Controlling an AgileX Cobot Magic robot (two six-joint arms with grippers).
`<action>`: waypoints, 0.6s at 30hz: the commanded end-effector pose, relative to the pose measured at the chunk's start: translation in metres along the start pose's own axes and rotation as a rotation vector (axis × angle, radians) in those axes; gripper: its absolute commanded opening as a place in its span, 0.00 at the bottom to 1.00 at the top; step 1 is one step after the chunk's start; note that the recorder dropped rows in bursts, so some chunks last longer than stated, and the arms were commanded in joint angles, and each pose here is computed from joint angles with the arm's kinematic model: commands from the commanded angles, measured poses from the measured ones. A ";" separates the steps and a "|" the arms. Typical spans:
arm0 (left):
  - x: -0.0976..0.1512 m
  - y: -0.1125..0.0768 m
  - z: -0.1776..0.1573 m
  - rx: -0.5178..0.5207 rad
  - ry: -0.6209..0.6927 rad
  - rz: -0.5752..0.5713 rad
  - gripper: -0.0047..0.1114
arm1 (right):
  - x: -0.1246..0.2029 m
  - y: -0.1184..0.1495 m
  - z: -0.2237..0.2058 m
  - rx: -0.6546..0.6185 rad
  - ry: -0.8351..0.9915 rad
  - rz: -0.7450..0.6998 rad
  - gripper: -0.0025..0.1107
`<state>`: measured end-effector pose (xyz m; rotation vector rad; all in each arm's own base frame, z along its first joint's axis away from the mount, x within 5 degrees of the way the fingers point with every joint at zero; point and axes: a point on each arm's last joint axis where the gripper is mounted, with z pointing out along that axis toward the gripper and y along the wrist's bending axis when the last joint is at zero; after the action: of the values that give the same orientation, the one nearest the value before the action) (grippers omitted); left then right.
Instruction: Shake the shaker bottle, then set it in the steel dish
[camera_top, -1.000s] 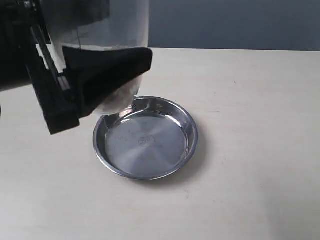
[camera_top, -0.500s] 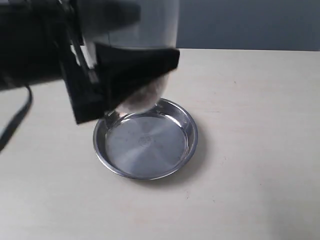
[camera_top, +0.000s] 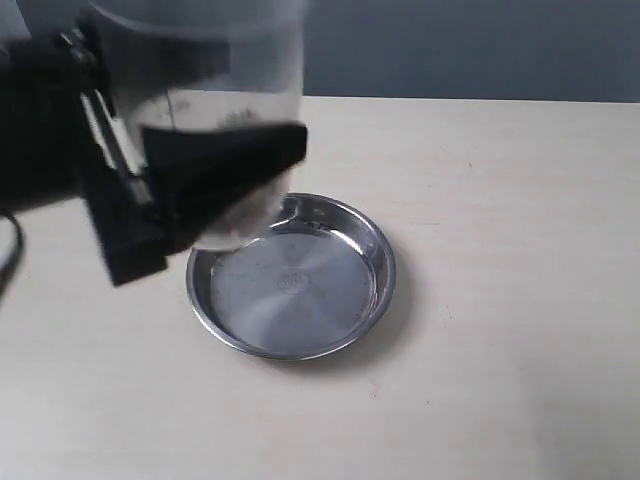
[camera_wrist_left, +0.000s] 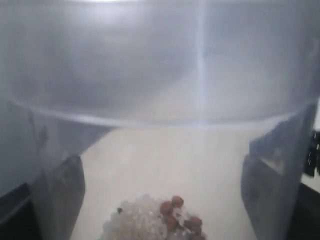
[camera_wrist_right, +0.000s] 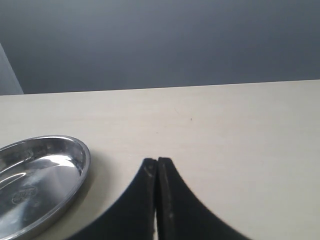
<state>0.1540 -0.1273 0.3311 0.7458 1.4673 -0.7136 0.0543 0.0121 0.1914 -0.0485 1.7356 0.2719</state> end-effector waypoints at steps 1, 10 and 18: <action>0.043 -0.004 -0.012 -0.023 0.118 -0.075 0.04 | -0.001 0.000 0.000 0.001 -0.016 0.004 0.01; 0.009 -0.017 -0.007 0.160 -0.017 0.022 0.04 | -0.001 0.000 0.000 0.001 -0.015 0.004 0.01; 0.081 -0.011 -0.016 0.015 0.221 -0.171 0.04 | -0.001 0.000 0.000 0.001 -0.015 0.004 0.01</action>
<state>0.1284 -0.1241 0.3221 0.8283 1.3999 -0.8044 0.0543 0.0121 0.1914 -0.0485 1.7356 0.2719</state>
